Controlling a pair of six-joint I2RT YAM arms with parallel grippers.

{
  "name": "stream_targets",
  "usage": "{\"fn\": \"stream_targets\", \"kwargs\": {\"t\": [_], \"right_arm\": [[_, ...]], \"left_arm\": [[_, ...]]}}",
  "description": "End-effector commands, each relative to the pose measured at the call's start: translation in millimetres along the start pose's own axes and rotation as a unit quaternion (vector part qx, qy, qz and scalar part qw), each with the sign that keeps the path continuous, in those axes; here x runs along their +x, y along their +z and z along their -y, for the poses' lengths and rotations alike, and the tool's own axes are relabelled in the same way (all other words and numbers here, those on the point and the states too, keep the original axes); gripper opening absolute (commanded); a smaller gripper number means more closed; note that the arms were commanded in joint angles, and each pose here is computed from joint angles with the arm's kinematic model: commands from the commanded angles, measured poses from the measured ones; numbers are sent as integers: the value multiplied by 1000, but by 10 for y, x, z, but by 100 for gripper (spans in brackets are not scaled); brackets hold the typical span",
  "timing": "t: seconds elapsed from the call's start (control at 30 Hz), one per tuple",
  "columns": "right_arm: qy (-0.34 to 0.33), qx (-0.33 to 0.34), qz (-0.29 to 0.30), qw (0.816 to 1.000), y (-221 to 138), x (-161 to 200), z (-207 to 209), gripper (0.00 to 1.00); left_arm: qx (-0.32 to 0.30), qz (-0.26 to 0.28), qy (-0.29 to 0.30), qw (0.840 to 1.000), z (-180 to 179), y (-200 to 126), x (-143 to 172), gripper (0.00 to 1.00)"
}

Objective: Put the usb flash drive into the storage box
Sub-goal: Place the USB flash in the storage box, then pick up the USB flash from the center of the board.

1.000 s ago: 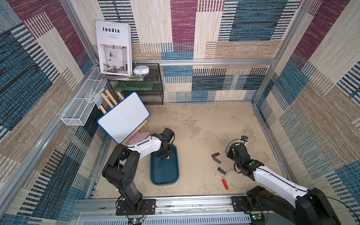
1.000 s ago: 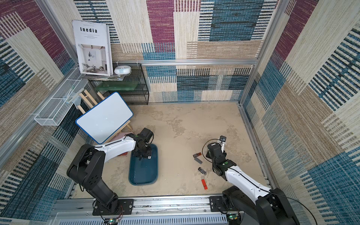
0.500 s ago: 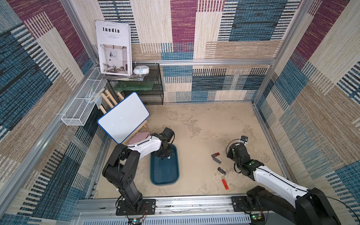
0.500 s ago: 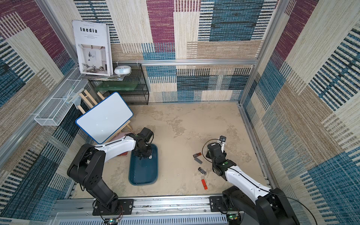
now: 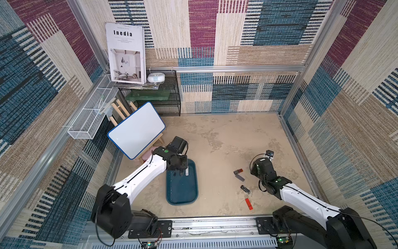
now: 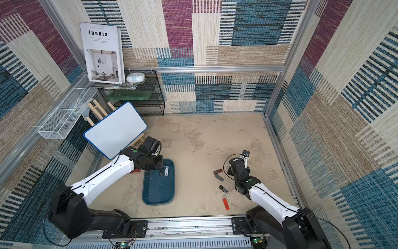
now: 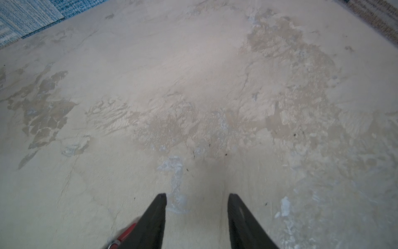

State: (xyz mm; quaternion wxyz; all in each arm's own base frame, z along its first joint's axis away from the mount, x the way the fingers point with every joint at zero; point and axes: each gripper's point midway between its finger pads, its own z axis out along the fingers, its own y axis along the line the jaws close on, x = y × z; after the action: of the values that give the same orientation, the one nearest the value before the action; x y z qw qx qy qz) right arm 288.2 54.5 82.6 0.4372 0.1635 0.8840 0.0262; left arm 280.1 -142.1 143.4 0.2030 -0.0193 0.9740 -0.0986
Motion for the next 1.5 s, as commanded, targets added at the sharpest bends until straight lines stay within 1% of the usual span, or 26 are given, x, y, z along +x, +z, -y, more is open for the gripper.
{"fn": "stream_targets", "kwargs": {"t": [0.0, 0.03, 0.07, 0.1, 0.23, 0.3, 0.33, 0.4, 0.47, 0.57, 0.7, 0.83, 1.1, 1.2, 1.33, 1.47], "right_arm": [[-17, -45, -31, 998, -45, 5, -210, 52], [-24, -61, -52, 996, -65, 57, -272, 52], [-48, -93, -78, 992, -107, 122, -386, 52], [-49, -106, -101, 988, -141, 190, -431, 52], [-34, -121, -208, 970, -318, 561, -421, 52], [-30, -120, -239, 963, -403, 684, -383, 52], [-26, -130, -248, 960, -450, 733, -406, 53], [-18, -148, -267, 952, -536, 820, -468, 53], [-23, -144, -276, 950, -563, 871, -456, 55], [-23, -137, -280, 950, -547, 915, -429, 56], [-32, -118, -295, 948, -484, 999, -387, 58], [-35, -114, -311, 943, -447, 1122, -360, 59], [-43, -136, -340, 929, -601, 1334, -403, 59], [-48, -133, -349, 926, -644, 1386, -406, 59], [-64, -118, -353, 926, -693, 1431, -403, 58], [-81, -78, -345, 932, -682, 1464, -323, 54]], "left_arm": [[36, -3, 10, 999, 49, -368, 132, 45], [44, 6, 17, 999, 45, -480, 156, 46], [51, 12, 23, 998, 32, -564, 196, 48], [56, 17, 30, 998, 18, -632, 231, 48], [79, 27, 59, 995, -30, -792, 433, 49], [86, 29, 68, 994, -56, -785, 521, 50], [90, 34, 63, 993, -65, -770, 546, 50], [121, 40, 68, 990, 28, -795, 570, 51], [136, 43, 77, 987, 75, -846, 581, 51], [138, 55, 74, 986, 62, -857, 575, 52], [143, 55, 77, 985, 84, -871, 589, 52], [142, 56, 79, 985, 85, -873, 596, 52], [141, 52, 82, 985, 95, -858, 608, 53], [142, 49, 83, 985, 105, -846, 609, 53], [143, 49, 83, 985, 104, -847, 614, 52], [142, 49, 83, 985, 99, -846, 616, 52]]}}
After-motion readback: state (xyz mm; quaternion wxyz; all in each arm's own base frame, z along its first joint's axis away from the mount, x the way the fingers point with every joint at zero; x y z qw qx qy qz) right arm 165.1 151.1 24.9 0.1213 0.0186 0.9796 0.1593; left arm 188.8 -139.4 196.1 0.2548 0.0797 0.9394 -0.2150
